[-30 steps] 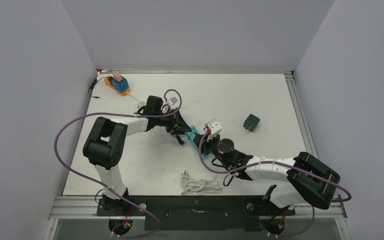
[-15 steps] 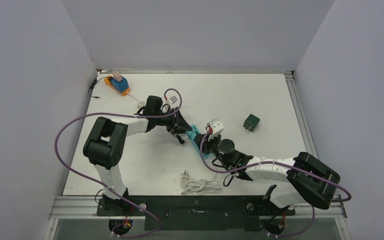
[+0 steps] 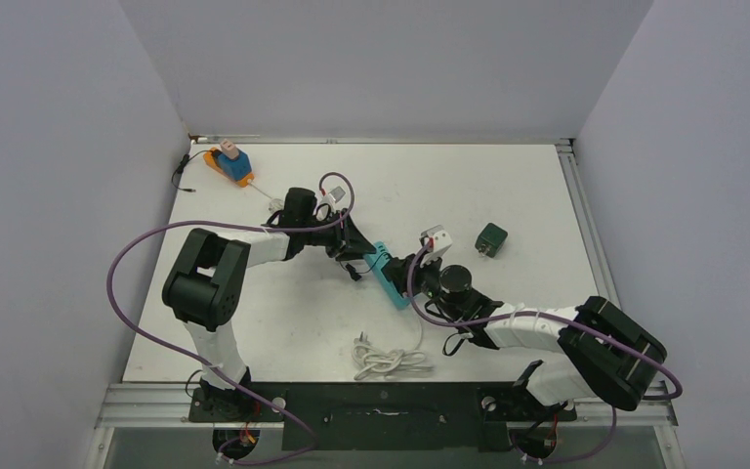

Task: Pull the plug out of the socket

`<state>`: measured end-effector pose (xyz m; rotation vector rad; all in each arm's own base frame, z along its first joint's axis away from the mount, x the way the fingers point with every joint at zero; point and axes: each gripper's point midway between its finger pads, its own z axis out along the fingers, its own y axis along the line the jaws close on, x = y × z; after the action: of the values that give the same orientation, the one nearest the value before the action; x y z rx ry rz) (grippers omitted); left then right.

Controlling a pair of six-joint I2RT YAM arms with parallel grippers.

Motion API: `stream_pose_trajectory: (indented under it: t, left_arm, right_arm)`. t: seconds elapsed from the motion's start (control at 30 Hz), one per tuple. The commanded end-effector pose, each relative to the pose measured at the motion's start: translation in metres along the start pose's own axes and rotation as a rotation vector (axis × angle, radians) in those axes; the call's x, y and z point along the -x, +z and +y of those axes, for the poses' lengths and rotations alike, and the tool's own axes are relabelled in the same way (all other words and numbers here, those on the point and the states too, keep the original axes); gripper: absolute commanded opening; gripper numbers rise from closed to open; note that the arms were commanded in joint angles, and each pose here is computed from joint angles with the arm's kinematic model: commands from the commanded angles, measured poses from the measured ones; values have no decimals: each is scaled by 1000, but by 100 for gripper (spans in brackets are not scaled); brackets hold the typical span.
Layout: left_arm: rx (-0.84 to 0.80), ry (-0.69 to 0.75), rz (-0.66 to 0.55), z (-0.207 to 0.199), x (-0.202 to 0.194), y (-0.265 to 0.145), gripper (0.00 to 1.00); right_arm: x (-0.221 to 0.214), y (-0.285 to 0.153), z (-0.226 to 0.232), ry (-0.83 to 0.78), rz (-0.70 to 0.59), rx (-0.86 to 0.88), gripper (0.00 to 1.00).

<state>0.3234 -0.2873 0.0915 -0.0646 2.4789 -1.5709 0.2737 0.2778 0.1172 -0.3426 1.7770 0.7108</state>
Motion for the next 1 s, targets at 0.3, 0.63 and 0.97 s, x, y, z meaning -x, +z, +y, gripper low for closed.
stream_pose_trajectory:
  t: [0.3,0.63,0.97]
  left_arm:
    - [-48,19,15,-11,-1,-3,0]
    - [62,-12,-3,12,4,-8,0]
    - [89,-32,-9,20,6,-10,0]
  right_arm:
    - [12,5,0,15,-43,4,5]
    - [7,5,19,-85,-29,-7,5]
    - [5,6,28,-175,-23,-43,5]
